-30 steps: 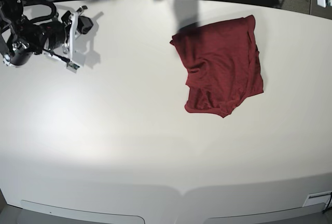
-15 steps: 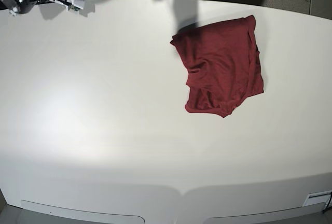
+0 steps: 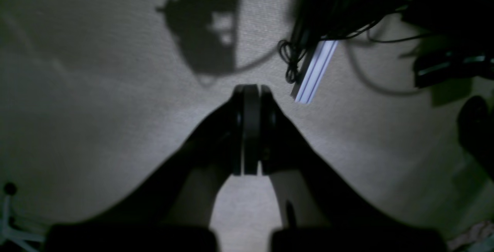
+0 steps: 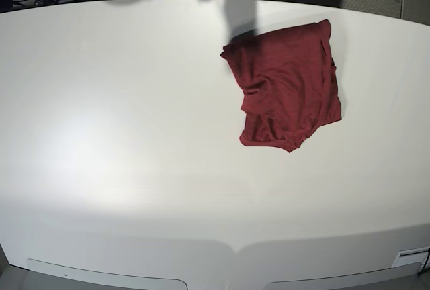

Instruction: Fold the T-shirt properly

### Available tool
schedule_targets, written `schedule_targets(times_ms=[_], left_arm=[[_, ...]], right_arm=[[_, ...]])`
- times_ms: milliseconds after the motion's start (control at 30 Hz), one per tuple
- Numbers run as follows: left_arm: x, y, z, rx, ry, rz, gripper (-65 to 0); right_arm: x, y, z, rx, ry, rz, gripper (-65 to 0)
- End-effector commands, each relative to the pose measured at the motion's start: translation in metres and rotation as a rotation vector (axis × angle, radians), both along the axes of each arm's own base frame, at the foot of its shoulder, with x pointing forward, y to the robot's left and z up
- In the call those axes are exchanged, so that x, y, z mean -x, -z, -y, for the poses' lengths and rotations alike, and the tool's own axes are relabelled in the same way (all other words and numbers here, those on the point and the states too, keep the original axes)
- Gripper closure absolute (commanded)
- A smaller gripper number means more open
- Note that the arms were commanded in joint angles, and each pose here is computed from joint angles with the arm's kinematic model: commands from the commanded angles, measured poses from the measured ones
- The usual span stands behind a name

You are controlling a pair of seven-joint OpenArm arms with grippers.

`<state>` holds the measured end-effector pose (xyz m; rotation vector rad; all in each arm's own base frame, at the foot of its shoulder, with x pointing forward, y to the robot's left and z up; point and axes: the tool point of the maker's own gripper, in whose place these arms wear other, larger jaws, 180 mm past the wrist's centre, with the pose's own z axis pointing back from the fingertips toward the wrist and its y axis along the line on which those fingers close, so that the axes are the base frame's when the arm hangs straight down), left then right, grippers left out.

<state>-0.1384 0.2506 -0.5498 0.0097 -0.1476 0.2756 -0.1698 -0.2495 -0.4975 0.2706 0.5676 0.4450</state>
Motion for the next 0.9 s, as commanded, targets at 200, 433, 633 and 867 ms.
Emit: schedule_targets(times_ms=[200,433,633,867], left_arm=[[0.014,0.03,-0.025,-0.002,-0.033,-0.081,0.0],[-0.004,0.054,-0.01,0.025,-0.051,-0.04,0.0],[-0.042,0.074,0.02,0.055,-0.083,0.024,0.0],[-0.078,0.089,0.059,0.083,-0.056,0.046,0.0]], right_arm=[[0.032,0.049,-0.006,0.059,0.009,0.04,0.0],[-0.018,0.107,-0.023,0.068,0.11,0.192,0.0],[-0.087,0.132,-0.038,0.047,0.188,0.337,0.0],[-0.121,0.14,-0.065,0.002,0.219,0.399,0.0]])
